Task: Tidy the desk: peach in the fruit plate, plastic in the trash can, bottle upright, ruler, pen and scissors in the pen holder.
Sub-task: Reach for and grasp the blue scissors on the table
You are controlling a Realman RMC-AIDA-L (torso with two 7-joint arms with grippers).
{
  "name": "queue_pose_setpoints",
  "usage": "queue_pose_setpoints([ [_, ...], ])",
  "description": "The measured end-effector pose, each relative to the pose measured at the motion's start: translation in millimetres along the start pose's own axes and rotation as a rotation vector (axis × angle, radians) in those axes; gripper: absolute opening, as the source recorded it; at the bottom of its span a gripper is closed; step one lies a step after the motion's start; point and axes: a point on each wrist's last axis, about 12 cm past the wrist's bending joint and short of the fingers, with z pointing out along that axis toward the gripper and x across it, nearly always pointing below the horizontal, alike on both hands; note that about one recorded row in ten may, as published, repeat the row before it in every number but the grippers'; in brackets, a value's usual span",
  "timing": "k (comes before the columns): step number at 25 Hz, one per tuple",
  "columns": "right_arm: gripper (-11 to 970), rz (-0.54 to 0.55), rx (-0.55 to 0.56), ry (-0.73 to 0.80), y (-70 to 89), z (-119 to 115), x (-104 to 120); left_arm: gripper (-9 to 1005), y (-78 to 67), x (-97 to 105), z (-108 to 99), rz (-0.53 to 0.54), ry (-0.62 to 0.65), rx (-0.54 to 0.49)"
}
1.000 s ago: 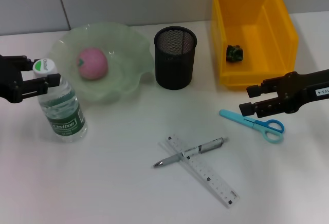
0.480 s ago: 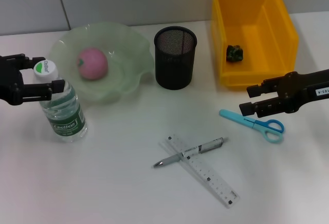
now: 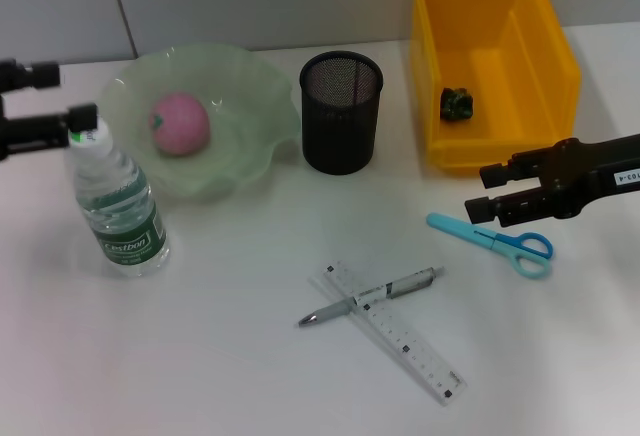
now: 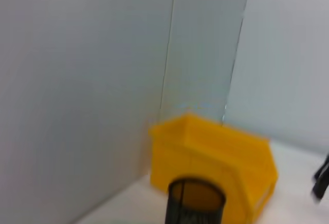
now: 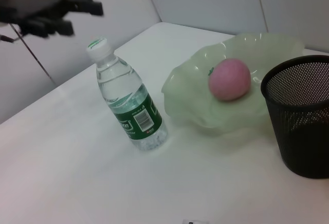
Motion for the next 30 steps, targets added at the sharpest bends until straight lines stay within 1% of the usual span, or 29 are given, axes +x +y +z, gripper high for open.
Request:
queue_pose_setpoints([
  [3,752,-0.003,0.0,-0.004,0.1,0,0,801,-5.0,-6,-10,-0.009,-0.099,0.043],
  [4,752,-0.007,-0.001,-0.011,0.2,0,-1,801,-5.0,-6,-10,-0.009,-0.099,0.043],
  [5,752,-0.007,-0.001,-0.011,0.2,0,-1,801,-9.7,-8,-13,-0.007,-0.147,0.073],
  [6,752,-0.01,-0.003,-0.017,0.4,0,-2,802,-16.7,-10,-11,-0.004,-0.189,0.117],
  [7,752,-0.013,-0.004,-0.022,0.5,0,-3,802,-18.7,-10,-10,-0.004,-0.197,0.13],
  [8,752,-0.018,-0.005,-0.028,0.6,0,-4,802,-23.3,-9,-6,-0.007,-0.208,0.158],
  [9,752,-0.025,-0.006,-0.036,0.7,0,-5,802,-32.2,-7,4,-0.01,-0.218,0.21],
  [10,752,-0.025,-0.006,-0.036,0.7,0,-5,802,-32.2,-7,4,-0.01,-0.218,0.21],
  [13,752,-0.033,-0.008,-0.037,0.5,0,-8,802,-46.0,1,24,-0.011,-0.214,0.295],
  [14,752,-0.035,-0.008,-0.036,0.5,0,-9,802,-52.9,8,36,-0.017,-0.217,0.348],
  [15,752,-0.038,-0.009,-0.034,0.4,0,-9,802,-52.9,8,36,-0.017,-0.217,0.348],
  [17,752,-0.044,-0.008,-0.029,0.0,0,-11,802,-60.8,21,50,-0.03,-0.238,0.405],
  [18,752,-0.047,-0.008,-0.026,-0.1,0,-12,802,-60.8,21,50,-0.03,-0.238,0.405],
  [23,753,-0.057,-0.015,-0.012,0.1,2,-16,801,-67.4,41,64,-0.019,-0.257,0.42],
  [24,753,-0.061,-0.016,-0.004,0.1,3,-17,801,-69.8,50,69,-0.017,-0.255,0.411],
  [25,753,-0.061,-0.016,-0.004,0.1,3,-17,801,-69.8,50,69,-0.017,-0.255,0.411],
  [30,753,-0.065,-0.007,0.021,-1.5,4,-19,801,-76.1,70,82,-0.005,-0.236,0.38],
])
